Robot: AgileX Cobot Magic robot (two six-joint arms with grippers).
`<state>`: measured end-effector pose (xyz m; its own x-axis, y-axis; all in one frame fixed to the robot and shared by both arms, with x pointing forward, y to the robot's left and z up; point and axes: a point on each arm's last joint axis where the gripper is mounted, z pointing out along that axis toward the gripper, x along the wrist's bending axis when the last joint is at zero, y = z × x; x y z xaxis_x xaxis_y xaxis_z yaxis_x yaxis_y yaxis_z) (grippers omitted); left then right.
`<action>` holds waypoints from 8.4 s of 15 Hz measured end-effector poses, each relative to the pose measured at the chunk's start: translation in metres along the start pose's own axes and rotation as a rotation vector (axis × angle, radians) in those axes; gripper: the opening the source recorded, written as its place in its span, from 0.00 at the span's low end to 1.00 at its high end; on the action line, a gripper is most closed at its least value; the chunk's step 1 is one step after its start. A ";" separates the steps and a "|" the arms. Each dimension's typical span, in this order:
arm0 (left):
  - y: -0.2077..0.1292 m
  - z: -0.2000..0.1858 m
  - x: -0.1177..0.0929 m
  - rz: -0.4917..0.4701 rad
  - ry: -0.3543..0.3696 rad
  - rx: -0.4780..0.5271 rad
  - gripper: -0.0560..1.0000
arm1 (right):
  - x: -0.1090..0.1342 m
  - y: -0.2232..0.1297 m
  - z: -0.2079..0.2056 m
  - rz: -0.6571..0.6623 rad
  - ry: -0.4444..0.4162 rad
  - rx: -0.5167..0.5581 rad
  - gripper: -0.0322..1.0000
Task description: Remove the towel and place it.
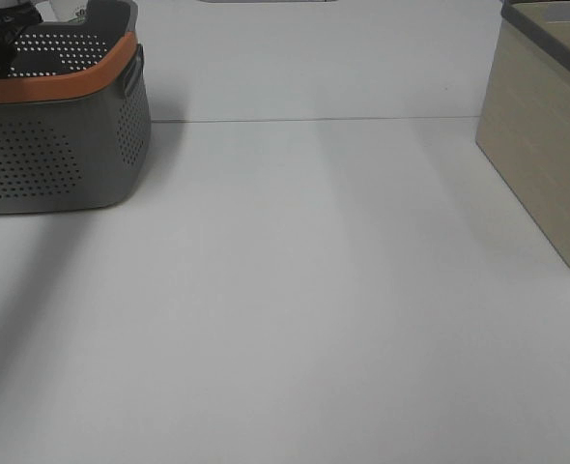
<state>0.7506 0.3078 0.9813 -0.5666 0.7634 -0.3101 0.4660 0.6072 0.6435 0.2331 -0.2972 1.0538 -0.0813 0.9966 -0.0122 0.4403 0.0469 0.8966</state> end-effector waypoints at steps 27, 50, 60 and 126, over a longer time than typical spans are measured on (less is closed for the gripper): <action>0.118 -0.247 -0.042 0.185 -0.580 -0.676 0.05 | 0.000 0.000 0.000 0.001 0.000 0.000 0.77; -0.022 -0.331 -0.137 0.510 -1.036 -0.589 0.05 | 0.000 0.000 0.000 0.001 0.000 0.000 0.77; -0.071 -0.293 -0.129 0.540 -1.099 -0.422 0.05 | 0.003 0.000 0.000 0.019 0.031 -0.001 0.77; -0.111 -0.292 -0.104 1.100 -1.598 -0.009 0.05 | 0.131 0.004 0.330 -0.231 1.083 0.228 0.61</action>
<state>0.5596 0.0973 1.1465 0.9730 0.2170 -0.0793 0.1237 -0.1991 0.9721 0.5193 -0.1441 0.9094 -0.8650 0.3844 0.3226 0.4584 0.3438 0.8195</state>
